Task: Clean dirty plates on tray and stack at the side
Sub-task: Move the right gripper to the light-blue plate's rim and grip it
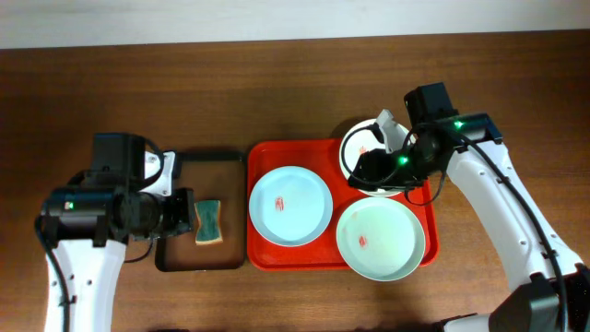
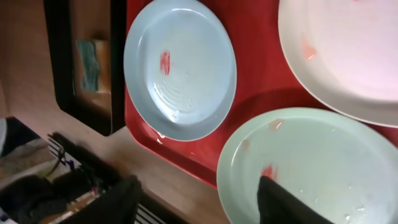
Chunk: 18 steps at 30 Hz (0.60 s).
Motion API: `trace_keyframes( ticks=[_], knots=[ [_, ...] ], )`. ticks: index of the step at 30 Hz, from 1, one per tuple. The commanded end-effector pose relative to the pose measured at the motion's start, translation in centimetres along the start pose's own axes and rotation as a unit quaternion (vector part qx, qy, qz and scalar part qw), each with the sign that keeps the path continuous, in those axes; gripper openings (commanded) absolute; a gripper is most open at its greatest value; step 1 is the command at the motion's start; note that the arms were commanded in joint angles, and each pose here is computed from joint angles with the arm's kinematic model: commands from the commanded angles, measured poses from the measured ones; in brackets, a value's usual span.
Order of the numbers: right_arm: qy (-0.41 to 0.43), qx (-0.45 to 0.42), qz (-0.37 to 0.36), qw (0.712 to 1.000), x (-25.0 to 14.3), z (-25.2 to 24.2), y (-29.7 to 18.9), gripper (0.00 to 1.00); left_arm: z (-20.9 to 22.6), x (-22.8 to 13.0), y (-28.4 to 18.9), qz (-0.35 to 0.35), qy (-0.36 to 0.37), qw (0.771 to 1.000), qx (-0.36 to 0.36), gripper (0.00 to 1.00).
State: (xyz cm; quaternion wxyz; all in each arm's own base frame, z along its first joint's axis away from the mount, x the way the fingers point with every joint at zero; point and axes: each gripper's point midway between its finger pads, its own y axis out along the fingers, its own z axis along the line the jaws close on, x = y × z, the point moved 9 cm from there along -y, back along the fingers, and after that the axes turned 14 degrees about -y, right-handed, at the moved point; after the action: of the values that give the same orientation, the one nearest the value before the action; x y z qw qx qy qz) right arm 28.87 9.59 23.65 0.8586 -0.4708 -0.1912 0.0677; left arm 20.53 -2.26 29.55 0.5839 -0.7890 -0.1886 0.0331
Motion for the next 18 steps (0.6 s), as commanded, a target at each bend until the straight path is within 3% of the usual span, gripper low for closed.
trace_keyframes(
  ticks=[1, 3, 4, 5, 6, 10, 12, 18],
  knots=[
    [-0.015, 0.006, -0.016, 1.0, 0.6, 0.1, 0.3, 0.98, 0.1, 0.6, 0.7, 0.015, -0.002, 1.0, 0.011, 0.0],
    [-0.016, 0.006, -0.018, 1.0, 0.7, 0.0, 0.4, 0.99, 0.1, 0.7, 0.8, 0.016, -0.002, 1.0, 0.012, 0.0],
    [-0.015, 0.006, -0.017, 1.0, 0.8, -0.1, 0.5, 0.76, 0.0, 0.7, 0.8, 0.015, -0.002, 1.0, 0.011, 0.0],
    [0.001, 0.002, -0.016, 1.0, 0.9, -0.3, 0.8, 0.25, 0.0, 0.8, 0.8, 0.013, -0.002, 1.0, 0.011, 0.0],
    [0.032, -0.032, -0.014, 0.999, 1.1, -0.8, 1.3, 0.07, 0.0, 0.8, 0.8, 0.013, -0.002, 1.0, 0.011, 0.0],
    [-0.008, -0.14, -0.002, 0.99, 1.4, 1.0, 3.2, 0.04, -0.1, 1.1, 0.8, 0.001, 0.002, 1.0, 0.006, 0.0],
    [0.003, -0.212, -0.025, 0.977, 2.0, 1.8, 3.9, 0.09, -0.1, 1.1, 0.8, 0.001, 0.001, 1.0, 0.006, 0.0],
    [-0.011, -0.222, -0.048, 0.974, 0.7, 0.3, 8.2, 0.17, -0.1, 1.1, 0.8, 0.001, 0.001, 1.0, 0.006, 0.06]
  ],
)
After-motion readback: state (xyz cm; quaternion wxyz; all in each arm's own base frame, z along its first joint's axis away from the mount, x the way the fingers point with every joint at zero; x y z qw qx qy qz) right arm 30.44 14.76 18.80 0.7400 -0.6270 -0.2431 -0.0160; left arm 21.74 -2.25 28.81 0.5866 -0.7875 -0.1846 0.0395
